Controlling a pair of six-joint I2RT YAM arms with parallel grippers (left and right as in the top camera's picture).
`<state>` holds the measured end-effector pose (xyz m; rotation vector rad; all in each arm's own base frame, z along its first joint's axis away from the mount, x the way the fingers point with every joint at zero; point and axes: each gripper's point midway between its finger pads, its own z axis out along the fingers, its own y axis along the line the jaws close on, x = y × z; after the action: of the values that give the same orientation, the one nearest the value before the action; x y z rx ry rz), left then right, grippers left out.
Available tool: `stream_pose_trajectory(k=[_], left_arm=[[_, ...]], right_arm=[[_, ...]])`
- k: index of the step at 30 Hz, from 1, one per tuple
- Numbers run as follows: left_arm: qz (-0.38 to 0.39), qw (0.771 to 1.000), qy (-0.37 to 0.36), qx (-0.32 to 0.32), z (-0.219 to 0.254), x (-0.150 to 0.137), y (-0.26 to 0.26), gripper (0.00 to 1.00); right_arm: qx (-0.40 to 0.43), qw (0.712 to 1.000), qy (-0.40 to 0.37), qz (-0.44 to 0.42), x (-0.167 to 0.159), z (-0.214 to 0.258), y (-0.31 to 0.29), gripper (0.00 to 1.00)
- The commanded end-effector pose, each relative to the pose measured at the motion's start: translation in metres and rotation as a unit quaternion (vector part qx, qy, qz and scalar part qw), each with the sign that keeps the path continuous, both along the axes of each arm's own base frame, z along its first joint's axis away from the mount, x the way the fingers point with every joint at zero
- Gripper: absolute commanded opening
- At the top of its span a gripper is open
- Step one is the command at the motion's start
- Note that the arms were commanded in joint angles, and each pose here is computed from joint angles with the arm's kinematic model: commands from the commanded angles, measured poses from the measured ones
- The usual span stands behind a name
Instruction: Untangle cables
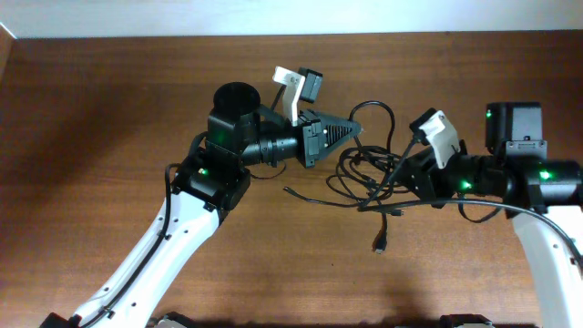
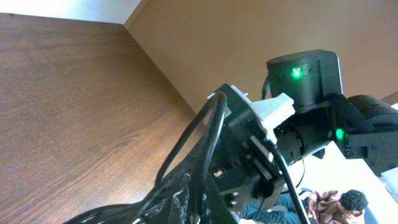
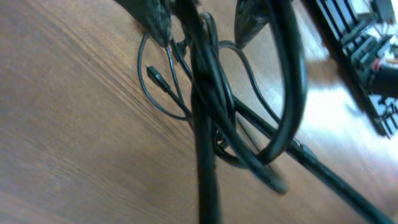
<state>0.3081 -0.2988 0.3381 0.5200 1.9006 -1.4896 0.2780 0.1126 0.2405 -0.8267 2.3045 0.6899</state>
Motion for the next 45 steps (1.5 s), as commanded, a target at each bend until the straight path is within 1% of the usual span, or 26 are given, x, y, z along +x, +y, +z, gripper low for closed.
stream_pose_trajectory(k=[1, 3, 7, 9, 11, 13, 14, 15, 16, 18, 19, 22, 23, 25, 26, 28, 29, 30, 33, 35, 37, 42, 45], left_arm=[[-0.002, 1.0, 0.007, -0.007, 0.003, 0.0, -0.001, 0.0], [-0.002, 1.0, 0.01, -0.007, 0.003, 0.0, -0.001, 0.0], [0.001, 1.0, 0.009, -0.006, 0.003, 0.001, 0.0, 0.0], [0.021, 1.0, 0.021, 0.004, -0.004, 0.007, 0.002, 0.0], [0.047, 0.998, 0.033, 0.032, -0.02, 0.013, 0.007, 0.0], [0.089, 0.991, 0.068, 0.076, -0.046, 0.02, 0.018, 0.0], [0.12, 0.983, 0.092, 0.107, -0.063, 0.023, 0.027, 0.04], [0.133, 0.979, 0.098, 0.124, -0.071, 0.025, 0.032, 0.13], [0.143, 0.975, 0.101, 0.14, -0.079, 0.026, 0.036, 0.16], [0.15, 0.968, 0.105, 0.17, -0.091, 0.024, 0.043, 0.19], [0.146, 0.967, 0.105, 0.18, -0.095, 0.021, 0.044, 0.22], [0.136, 0.965, 0.103, 0.198, -0.102, 0.016, 0.047, 0.45], [0.129, 0.966, 0.099, 0.203, -0.103, 0.014, 0.047, 0.56], [0.091, 0.972, 0.078, 0.201, -0.101, 0.006, 0.04, 0.81], [0.071, 0.975, 0.066, 0.198, -0.099, 0.001, 0.037, 0.98], [0.024, 0.981, 0.031, 0.192, -0.094, -0.009, 0.03, 0.99], [-0.017, 0.982, -0.015, 0.19, -0.09, -0.016, 0.025, 0.99], [-0.032, 0.981, -0.035, 0.189, -0.089, -0.019, 0.024, 0.99], [-0.082, 0.973, -0.11, 0.186, -0.084, -0.028, 0.02, 0.99], [-0.097, 0.966, -0.148, 0.19, -0.082, -0.03, 0.019, 0.99], [-0.094, 0.963, -0.164, 0.194, -0.08, -0.028, 0.025, 0.99], [-0.066, 0.965, -0.167, 0.193, -0.07, -0.019, 0.045, 0.99], [-0.097, 0.968, -0.164, 0.164, -0.064, -0.032, 0.039, 0.99]], right_arm=[[0.001, 1.0, -0.012, 0.023, 0.001, 0.003, 0.01, 0.15], [0.002, 1.0, -0.014, 0.025, 0.001, 0.004, 0.011, 0.04], [0.007, 1.0, -0.01, 0.015, 0.0, 0.007, 0.011, 0.04], [0.01, 1.0, -0.02, 0.011, -0.003, 0.015, 0.011, 0.04], [0.017, 0.999, -0.044, 0.009, -0.008, 0.032, 0.011, 0.04], [0.032, 0.995, -0.094, 0.019, -0.019, 0.063, 0.015, 0.04], [0.035, 0.991, -0.124, 0.021, -0.026, 0.08, 0.015, 0.04], [0.035, 0.989, -0.142, 0.021, -0.031, 0.09, 0.015, 0.04], [0.036, 0.986, -0.161, 0.022, -0.037, 0.101, 0.015, 0.04], [0.038, 0.979, -0.201, 0.021, -0.05, 0.12, 0.014, 0.04], [0.042, 0.975, -0.217, 0.018, -0.057, 0.129, 0.013, 0.04], [0.053, 0.966, -0.253, 0.009, -0.073, 0.148, 0.013, 0.04], [0.053, 0.963, -0.265, 0.009, -0.078, 0.152, 0.012, 0.04], [0.054, 0.96, -0.276, 0.008, -0.084, 0.157, 0.012, 0.04], [0.056, 0.959, -0.277, 0.006, -0.086, 0.158, 0.011, 0.04], [0.061, 0.96, -0.272, 0.002, -0.087, 0.158, 0.012, 0.04], [0.061, 0.961, -0.271, 0.002, -0.087, 0.158, 0.012, 0.04], [0.062, 0.961, -0.271, 0.002, -0.087, 0.158, 0.012, 0.04], [0.061, 0.962, -0.268, 0.002, -0.088, 0.157, 0.012, 0.04], [0.058, 0.963, -0.262, -0.002, -0.088, 0.154, 0.01, 0.04], [0.048, 0.966, -0.255, -0.012, -0.087, 0.15, 0.007, 0.04], [0.047, 0.966, -0.253, -0.013, -0.087, 0.149, 0.007, 0.04], [0.053, 0.966, -0.253, -0.006, -0.088, 0.15, 0.009, 0.04]])
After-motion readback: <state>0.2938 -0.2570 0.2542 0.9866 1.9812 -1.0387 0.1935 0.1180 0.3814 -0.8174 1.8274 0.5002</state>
